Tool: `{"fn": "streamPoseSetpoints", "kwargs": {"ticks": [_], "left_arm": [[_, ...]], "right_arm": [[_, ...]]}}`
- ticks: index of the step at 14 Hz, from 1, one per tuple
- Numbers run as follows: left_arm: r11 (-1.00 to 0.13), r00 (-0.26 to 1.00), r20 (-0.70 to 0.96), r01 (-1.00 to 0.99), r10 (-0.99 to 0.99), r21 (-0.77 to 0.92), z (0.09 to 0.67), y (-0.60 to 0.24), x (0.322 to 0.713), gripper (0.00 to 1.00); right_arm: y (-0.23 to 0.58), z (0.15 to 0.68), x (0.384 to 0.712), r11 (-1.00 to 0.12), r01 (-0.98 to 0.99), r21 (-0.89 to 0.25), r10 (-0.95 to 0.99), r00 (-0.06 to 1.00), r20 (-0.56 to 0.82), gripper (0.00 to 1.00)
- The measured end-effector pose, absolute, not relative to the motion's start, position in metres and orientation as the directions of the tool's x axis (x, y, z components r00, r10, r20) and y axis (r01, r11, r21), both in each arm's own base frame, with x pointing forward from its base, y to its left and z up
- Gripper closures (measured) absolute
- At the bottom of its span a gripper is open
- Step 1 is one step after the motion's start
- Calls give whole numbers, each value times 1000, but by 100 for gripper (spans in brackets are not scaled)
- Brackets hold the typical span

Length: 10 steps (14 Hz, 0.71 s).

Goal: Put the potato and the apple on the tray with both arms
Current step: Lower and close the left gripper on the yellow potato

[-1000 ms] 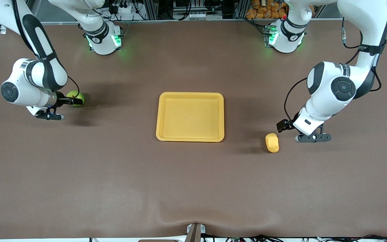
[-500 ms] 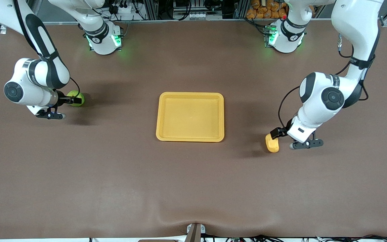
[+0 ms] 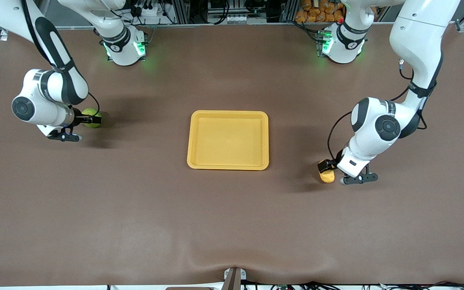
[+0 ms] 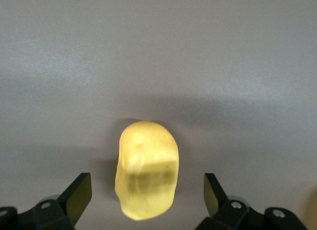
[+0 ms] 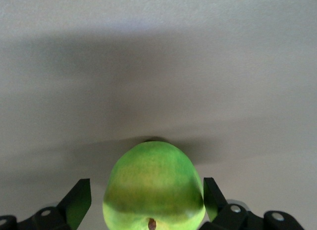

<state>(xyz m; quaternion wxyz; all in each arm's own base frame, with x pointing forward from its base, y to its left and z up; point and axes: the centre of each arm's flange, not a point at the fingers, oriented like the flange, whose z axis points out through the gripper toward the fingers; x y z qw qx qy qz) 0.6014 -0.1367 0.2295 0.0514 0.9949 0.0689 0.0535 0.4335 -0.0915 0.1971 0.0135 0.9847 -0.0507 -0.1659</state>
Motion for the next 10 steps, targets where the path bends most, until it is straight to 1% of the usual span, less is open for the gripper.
{"fn": "streamPoseSetpoints", "kwargs": {"ticks": [2, 3, 4, 5, 6, 7, 8, 9, 10], "left_arm": [[-984, 985, 98, 134, 145, 114, 218, -137, 601, 0], [-984, 985, 94, 133, 145, 115, 211, -137, 601, 4], [-986, 986, 92, 126, 137, 109, 206, -137, 600, 4], [-988, 988, 91, 117, 126, 102, 202, -136, 599, 12], [-989, 989, 90, 110, 118, 96, 200, -136, 599, 23], [-990, 989, 89, 106, 115, 92, 198, -136, 599, 23], [-990, 990, 86, 104, 112, 90, 196, -136, 598, 29], [-991, 990, 86, 100, 108, 90, 195, -137, 598, 37], [-992, 991, 88, 94, 102, 90, 197, -140, 598, 41]], "right_arm": [[-90, 195, 431, -995, -83, 52, -95, 941, -325, 0], [-90, 193, 430, -995, -80, 55, -94, 941, -325, 0], [-90, 192, 429, -995, -79, 57, -93, 941, -326, 0], [-90, 191, 428, -995, -79, 58, -93, 940, -329, 0], [-90, 189, 427, -995, -79, 58, -94, 938, -333, 0], [-90, 188, 425, -995, -81, 58, -95, 936, -338, 0], [-91, 187, 423, -995, -83, 58, -98, 935, -340, 7], [-91, 188, 424, -995, -85, 59, -100, 936, -337, 12], [-92, 188, 423, -994, -87, 59, -102, 935, -338, 12]]}}
